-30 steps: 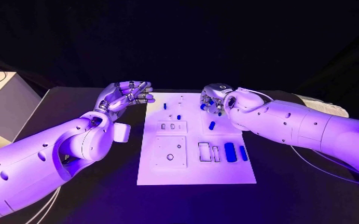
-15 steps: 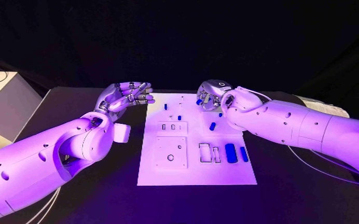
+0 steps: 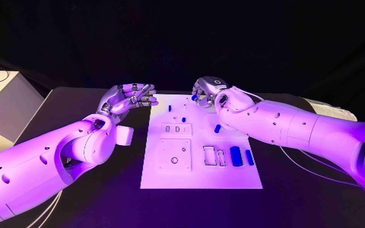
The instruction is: Assemble the parts on the task board
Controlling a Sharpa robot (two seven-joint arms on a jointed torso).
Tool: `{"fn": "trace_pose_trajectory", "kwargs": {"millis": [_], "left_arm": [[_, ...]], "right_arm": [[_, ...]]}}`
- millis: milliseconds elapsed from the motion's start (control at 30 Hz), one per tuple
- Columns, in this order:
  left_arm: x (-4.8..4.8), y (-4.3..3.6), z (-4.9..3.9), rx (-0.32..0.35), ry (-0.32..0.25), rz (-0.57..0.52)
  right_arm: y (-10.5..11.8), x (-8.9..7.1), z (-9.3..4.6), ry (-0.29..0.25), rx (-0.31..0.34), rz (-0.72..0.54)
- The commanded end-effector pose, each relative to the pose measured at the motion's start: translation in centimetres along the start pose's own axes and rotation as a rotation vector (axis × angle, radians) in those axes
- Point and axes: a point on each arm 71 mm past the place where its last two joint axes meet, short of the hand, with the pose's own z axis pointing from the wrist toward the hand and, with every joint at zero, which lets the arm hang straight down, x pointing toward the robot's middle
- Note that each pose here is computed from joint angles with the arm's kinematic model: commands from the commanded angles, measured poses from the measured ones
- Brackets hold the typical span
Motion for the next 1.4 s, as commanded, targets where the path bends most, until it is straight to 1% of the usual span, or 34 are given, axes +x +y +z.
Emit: {"fn": "trace_pose_trajectory", "kwargs": {"millis": [33, 367, 800, 1400], "left_arm": [[0.22, -0.17, -0.02, 0.007, 0.007, -0.004], [0.33, -0.32, -0.12, 0.009, 0.011, -0.003], [0.47, -0.53, -0.2, 0.012, 0.017, -0.002], [0.5, -0.57, -0.18, 0.014, 0.018, -0.001]], "right_arm": [[0.1, -0.2, 0.2, -0.027, 0.005, -0.009], [0.3, 0.0, 0.7, -0.03, 0.012, -0.02], [0.3, 0.3, 1.3, -0.015, 0.02, -0.035], [0.0, 0.3, 1.4, -0.009, 0.033, -0.055]]}}
